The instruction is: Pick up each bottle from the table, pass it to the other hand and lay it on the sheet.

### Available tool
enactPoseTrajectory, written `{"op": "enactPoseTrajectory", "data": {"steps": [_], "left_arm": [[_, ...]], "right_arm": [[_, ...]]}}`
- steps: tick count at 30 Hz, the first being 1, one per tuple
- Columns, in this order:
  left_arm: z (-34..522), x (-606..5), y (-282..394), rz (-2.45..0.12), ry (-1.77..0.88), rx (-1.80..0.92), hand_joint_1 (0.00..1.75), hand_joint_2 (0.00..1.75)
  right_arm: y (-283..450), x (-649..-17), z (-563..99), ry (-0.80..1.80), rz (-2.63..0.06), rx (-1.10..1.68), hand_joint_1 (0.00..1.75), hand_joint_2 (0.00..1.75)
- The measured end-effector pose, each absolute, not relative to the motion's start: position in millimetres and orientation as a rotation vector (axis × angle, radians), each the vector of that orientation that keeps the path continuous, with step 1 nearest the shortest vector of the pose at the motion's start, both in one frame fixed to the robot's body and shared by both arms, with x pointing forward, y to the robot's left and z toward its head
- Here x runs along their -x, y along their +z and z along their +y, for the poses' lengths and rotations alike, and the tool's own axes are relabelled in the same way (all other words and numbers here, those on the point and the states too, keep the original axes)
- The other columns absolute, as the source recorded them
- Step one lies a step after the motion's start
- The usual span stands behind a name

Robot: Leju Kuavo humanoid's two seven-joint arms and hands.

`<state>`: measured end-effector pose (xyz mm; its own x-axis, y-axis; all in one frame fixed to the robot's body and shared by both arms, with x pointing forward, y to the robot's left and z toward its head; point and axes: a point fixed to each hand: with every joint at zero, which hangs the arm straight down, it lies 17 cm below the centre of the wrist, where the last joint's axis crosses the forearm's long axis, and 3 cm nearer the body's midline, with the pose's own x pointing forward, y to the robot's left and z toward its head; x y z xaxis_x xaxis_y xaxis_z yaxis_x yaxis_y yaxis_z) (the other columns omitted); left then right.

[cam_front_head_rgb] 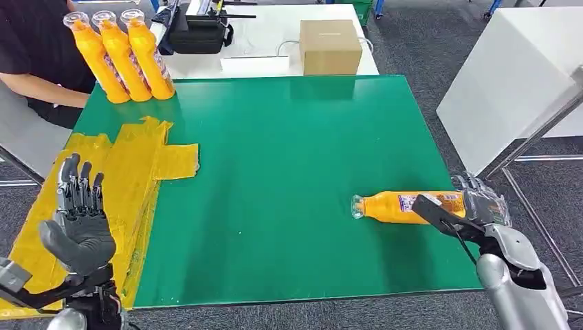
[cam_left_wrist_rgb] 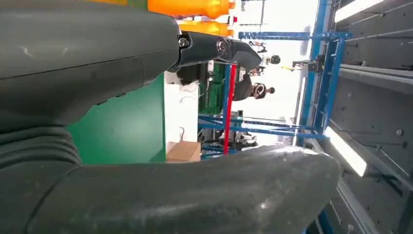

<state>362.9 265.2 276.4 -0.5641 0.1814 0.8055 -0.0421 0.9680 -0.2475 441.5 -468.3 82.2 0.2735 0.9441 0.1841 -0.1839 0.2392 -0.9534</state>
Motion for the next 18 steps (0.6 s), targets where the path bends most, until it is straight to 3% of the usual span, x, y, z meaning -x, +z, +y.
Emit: {"op": "enactPoseTrajectory", "data": {"steps": [18], "left_arm": [[265,-368,278,-2.152,0.311,0.136,0.00,0.00]], "right_arm": [[50,-485,-454,1.175,-0.812,0.992,0.00,1.75]]}}
